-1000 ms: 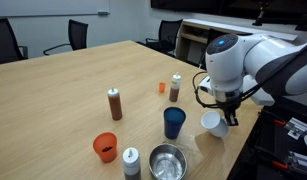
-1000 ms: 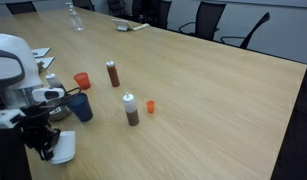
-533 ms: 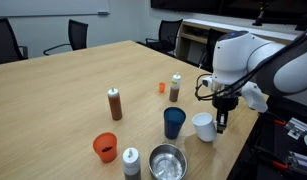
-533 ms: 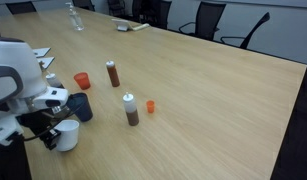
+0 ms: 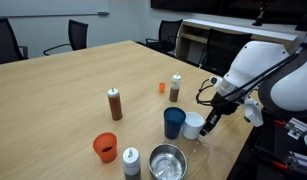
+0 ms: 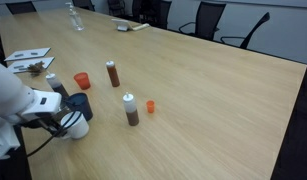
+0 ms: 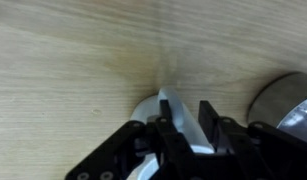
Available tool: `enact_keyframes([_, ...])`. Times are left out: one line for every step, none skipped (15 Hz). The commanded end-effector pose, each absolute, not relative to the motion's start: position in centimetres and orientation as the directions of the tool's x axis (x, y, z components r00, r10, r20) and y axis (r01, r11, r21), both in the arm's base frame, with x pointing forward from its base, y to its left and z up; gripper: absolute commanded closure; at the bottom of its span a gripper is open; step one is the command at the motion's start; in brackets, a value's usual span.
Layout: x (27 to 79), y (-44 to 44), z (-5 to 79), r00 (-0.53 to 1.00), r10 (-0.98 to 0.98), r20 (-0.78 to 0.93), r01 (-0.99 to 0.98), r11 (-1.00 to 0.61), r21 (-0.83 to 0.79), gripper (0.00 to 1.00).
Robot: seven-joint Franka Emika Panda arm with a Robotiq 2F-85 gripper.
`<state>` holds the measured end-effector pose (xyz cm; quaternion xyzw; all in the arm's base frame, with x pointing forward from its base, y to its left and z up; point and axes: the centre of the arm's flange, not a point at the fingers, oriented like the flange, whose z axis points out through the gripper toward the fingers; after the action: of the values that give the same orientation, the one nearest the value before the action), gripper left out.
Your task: Pour the contents from the white cup into the blue cup
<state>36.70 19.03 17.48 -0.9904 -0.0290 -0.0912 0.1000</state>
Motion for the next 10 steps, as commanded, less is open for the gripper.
enact_keyframes([34.5, 17.6, 17.8, 0.942, 0.081, 0.325, 0.156, -0.964, -0.214, 0.34])
enact_keyframes([34.1, 17.6, 18.4, 0.934, 0.096, 0.343, 0.175, -0.963, -0.206, 0.26])
enact_keyframes([33.6, 17.3, 18.9, 0.929, 0.116, 0.35, 0.193, -0.962, -0.193, 0.2])
enact_keyframes([32.8, 16.7, 19.3, 0.928, 0.139, 0.344, 0.211, -0.961, -0.18, 0.12])
enact_keyframes([32.0, 15.9, 19.5, 0.934, 0.163, 0.319, 0.221, -0.963, -0.154, 0.07])
enact_keyframes([31.8, 15.3, 19.4, 0.939, 0.18, 0.293, 0.225, -0.966, -0.13, 0.02])
enact_keyframes([34.5, 17.9, 17.9, 0.942, 0.133, 0.309, 0.19, -0.968, -0.163, 0.18])
enact_keyframes([34.8, 17.3, 17.7, 0.942, 0.148, 0.302, 0.201, -0.968, -0.151, 0.1])
enact_keyframes([34.9, 17.2, 17.6, 0.941, 0.156, 0.3, 0.207, -0.967, -0.148, 0.04])
enact_keyframes([34.8, 17.2, 17.6, 0.941, 0.159, 0.298, 0.21, -0.966, -0.148, 0.01])
